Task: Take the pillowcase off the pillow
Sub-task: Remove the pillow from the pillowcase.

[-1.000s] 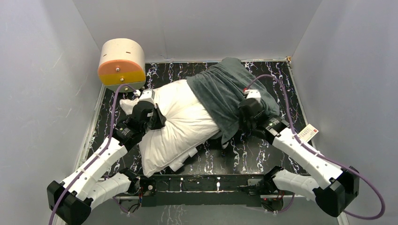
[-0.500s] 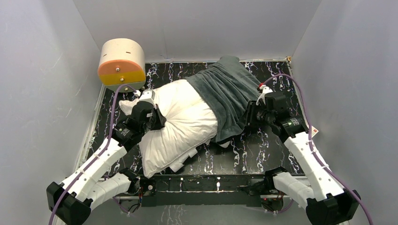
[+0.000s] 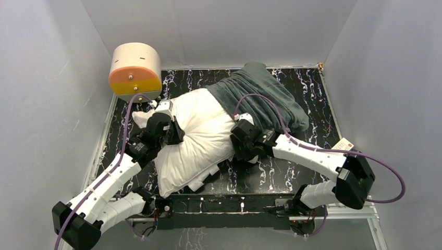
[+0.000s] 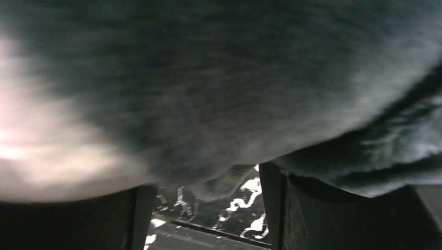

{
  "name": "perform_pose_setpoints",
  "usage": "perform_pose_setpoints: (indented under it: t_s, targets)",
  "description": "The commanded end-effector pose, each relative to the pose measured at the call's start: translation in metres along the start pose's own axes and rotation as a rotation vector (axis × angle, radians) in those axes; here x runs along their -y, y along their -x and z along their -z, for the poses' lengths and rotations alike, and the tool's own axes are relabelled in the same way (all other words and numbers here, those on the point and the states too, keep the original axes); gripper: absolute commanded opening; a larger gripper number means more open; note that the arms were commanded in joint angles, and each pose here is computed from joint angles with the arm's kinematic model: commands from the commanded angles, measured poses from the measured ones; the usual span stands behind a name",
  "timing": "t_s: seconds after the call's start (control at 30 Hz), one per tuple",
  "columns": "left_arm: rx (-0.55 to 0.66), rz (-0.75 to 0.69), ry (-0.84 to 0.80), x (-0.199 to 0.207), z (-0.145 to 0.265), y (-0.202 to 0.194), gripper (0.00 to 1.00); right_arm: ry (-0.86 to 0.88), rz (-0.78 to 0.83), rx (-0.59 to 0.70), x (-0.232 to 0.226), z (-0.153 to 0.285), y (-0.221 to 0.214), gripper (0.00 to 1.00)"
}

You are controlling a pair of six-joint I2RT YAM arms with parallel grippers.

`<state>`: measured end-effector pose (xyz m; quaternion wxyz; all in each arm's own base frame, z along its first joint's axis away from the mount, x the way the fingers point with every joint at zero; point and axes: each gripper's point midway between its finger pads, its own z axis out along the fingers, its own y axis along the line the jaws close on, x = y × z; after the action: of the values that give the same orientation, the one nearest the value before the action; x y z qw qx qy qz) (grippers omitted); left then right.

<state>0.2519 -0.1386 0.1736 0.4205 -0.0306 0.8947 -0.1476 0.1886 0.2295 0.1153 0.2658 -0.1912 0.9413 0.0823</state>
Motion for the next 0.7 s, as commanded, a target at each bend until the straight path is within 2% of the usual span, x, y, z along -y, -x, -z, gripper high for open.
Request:
perform_pose_setpoints:
  t_s: [0.0, 0.07, 0.13, 0.17, 0.27, 0.37, 0.47, 0.57, 0.67]
  targets:
    - [-0.18, -0.115, 0.218, -0.056, 0.002, -0.048, 0.0, -0.287, -0.033, 0.138, 0.048, 0.015, 0.03, 0.72]
    - [-0.182, -0.116, 0.218, -0.056, 0.002, -0.048, 0.0, -0.312, -0.064, 0.223, 0.053, 0.021, 0.045, 0.62]
    - [-0.187, -0.117, 0.213, -0.055, 0.002, -0.049, 0.0, -0.37, -0.157, 0.321, 0.07, 0.022, 0.057, 0.36]
    - [-0.191, -0.12, 0.212, -0.055, 0.001, -0.05, 0.0, -0.389, -0.205, 0.339, 0.081, 0.022, 0.061, 0.26]
    - [-0.205, -0.123, 0.244, -0.06, 0.001, -0.052, 0.0, -0.5, -0.328, 0.371, 0.129, 0.03, 0.067, 0.1]
    - [-0.198, -0.119, 0.309, -0.071, 0.002, -0.051, 0.0, -0.568, -0.416, 0.399, 0.173, 0.044, 0.067, 0.08]
    - [-0.206, -0.114, 0.345, -0.076, 0.004, -0.051, 0.0, -0.495, -0.49, 0.428, 0.189, 0.051, 0.065, 0.08]
    - [-0.207, -0.113, 0.316, -0.071, 0.003, -0.051, 0.0, -0.247, -0.458, 0.419, 0.154, 0.044, 0.066, 0.12]
    - [-0.208, -0.12, 0.253, -0.061, 0.001, -0.052, 0.0, -0.021, -0.402, 0.436, 0.116, 0.054, 0.075, 0.3]
